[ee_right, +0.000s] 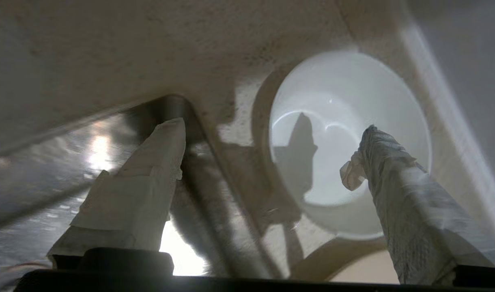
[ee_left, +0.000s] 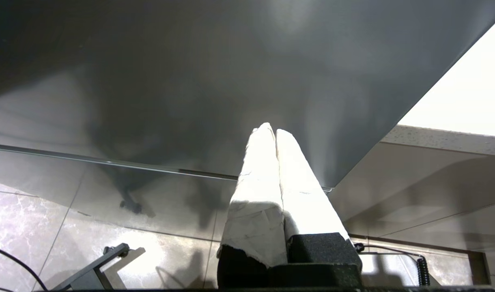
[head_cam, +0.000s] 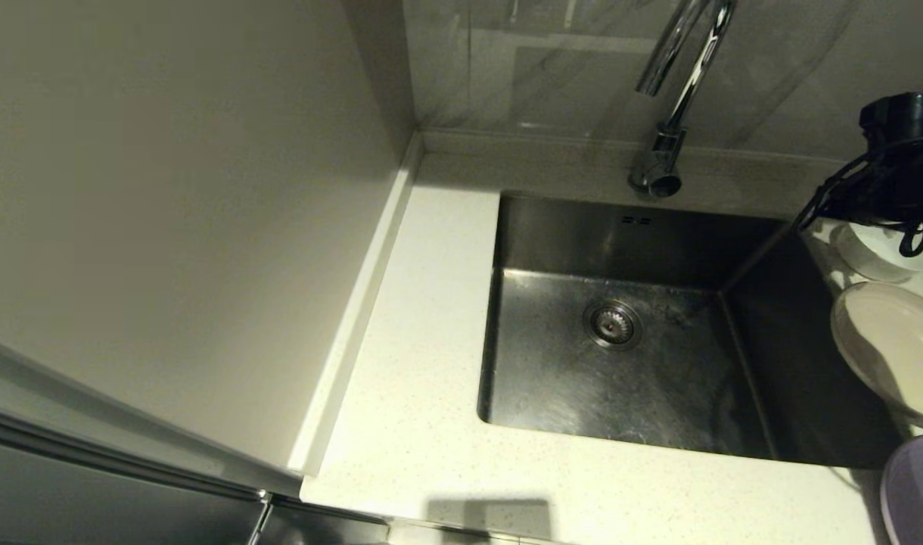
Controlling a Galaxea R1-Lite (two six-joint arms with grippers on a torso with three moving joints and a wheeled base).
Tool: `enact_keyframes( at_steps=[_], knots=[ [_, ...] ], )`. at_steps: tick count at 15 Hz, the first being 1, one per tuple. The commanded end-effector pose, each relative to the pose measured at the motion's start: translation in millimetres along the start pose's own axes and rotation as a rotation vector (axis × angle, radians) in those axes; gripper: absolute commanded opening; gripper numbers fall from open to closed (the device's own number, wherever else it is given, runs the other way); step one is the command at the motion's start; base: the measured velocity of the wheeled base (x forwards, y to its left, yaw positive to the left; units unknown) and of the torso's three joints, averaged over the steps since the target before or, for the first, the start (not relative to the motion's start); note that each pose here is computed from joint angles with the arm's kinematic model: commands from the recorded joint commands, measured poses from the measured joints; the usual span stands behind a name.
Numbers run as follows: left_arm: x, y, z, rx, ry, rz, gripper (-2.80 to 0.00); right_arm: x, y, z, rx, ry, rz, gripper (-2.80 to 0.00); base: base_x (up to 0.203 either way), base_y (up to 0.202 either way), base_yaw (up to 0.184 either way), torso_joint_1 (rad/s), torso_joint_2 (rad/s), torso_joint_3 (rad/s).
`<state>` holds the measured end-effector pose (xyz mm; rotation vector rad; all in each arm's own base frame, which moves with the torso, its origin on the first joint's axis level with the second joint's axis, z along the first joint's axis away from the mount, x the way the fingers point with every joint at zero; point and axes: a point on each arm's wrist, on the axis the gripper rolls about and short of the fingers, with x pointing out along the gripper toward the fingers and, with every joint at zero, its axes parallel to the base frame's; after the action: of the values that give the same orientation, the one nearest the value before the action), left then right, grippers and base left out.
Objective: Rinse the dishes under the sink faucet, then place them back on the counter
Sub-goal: Put a bowl into the sink
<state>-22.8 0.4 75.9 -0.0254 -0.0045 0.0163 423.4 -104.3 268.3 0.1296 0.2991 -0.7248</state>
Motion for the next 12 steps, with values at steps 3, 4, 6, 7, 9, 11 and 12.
enact_keyframes(
  at_steps=[3,4,6,7,9,11,12],
  knots=[
    [-0.3,0.0,-0.1,-0.001,-0.004,0.000,-2.80,19.1,-10.1,-1.5,-0.114,-0.034,-0.036,0.00,0.000,0.000,0.000,0.000,0.00,0.000],
    [-0.2,0.0,0.0,-0.001,-0.003,0.000,-2.80,22.6,-14.0,-0.7,-0.127,-0.043,-0.045,0.00,0.000,0.000,0.000,0.000,0.00,0.000],
    [-0.2,0.0,0.0,-0.001,-0.003,0.000,-2.80,26.0,-16.2,-2.3,-0.133,-0.038,-0.052,0.00,0.000,0.000,0.000,0.000,0.00,0.000],
    [-0.3,0.0,-0.1,-0.001,-0.004,0.000,-2.80,30.4,-17.3,-5.5,-0.135,-0.029,-0.059,0.00,0.000,0.000,0.000,0.000,0.00,0.000],
    [-0.2,0.0,0.0,-0.001,-0.003,0.000,-2.80,35.9,-17.5,-10.4,-0.139,-0.016,-0.063,0.00,0.000,0.000,0.000,0.000,0.00,0.000],
    [-0.2,0.0,0.0,-0.001,-0.003,0.000,-2.80,38.8,-16.8,-13.7,-0.144,-0.006,-0.065,0.00,0.000,0.000,0.000,0.000,0.00,0.000],
    [-0.2,0.0,0.0,-0.001,-0.004,0.000,-2.80,39.8,-16.6,-14.8,-0.145,-0.004,-0.065,0.00,0.000,0.000,0.000,0.000,0.00,0.000]
  ],
)
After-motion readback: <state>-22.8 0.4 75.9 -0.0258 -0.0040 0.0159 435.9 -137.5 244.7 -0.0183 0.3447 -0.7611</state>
